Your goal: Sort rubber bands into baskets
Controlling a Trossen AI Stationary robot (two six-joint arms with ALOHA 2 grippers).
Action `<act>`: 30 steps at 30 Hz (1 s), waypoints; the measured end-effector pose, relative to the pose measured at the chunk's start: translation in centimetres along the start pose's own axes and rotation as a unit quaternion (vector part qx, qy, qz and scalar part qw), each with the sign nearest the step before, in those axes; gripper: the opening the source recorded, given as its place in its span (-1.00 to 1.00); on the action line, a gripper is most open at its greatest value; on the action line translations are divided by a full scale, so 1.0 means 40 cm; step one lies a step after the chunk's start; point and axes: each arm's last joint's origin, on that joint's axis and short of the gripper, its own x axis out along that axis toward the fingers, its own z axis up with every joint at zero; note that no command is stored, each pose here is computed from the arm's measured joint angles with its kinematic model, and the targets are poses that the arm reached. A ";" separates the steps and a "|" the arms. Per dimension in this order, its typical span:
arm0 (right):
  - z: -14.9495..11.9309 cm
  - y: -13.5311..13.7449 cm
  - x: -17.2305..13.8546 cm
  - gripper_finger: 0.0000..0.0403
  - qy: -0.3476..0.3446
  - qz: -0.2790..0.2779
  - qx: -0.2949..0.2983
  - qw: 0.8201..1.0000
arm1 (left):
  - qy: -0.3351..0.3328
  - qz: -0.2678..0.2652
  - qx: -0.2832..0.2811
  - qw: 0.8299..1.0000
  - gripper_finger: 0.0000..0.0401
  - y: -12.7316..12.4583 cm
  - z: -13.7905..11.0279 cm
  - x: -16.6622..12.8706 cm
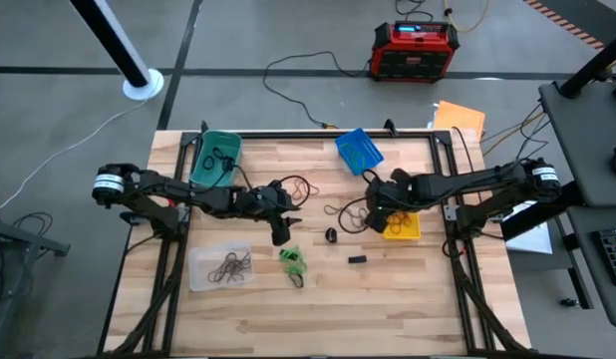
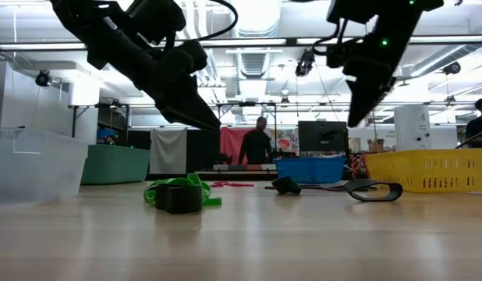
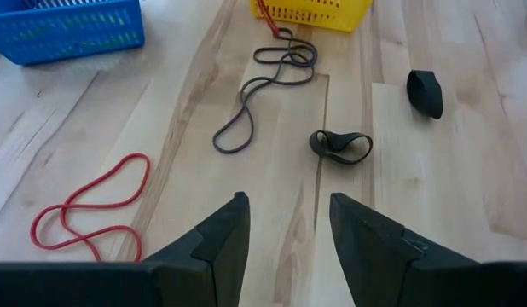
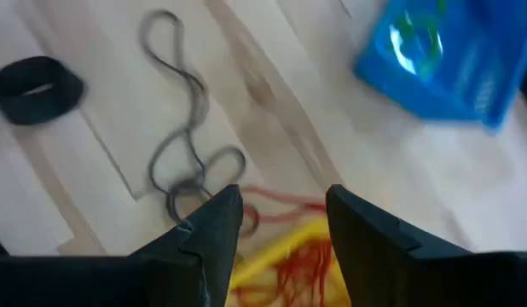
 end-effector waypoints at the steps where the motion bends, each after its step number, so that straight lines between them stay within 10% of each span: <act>1: 0.005 0.004 0.002 -0.16 -0.008 0.006 -0.023 1.000 | 0.000 0.000 0.000 1.000 -0.26 0.000 0.000 0.000; 12: 0.041 0.050 0.072 -0.08 0.075 0.035 -0.268 0.960 | -0.004 -0.001 0.005 1.000 -0.26 0.000 0.002 0.000; 30: 0.103 0.059 0.217 -0.09 0.246 0.016 -0.320 0.915 | 0.004 -0.001 0.010 1.000 -0.26 0.000 -0.002 0.000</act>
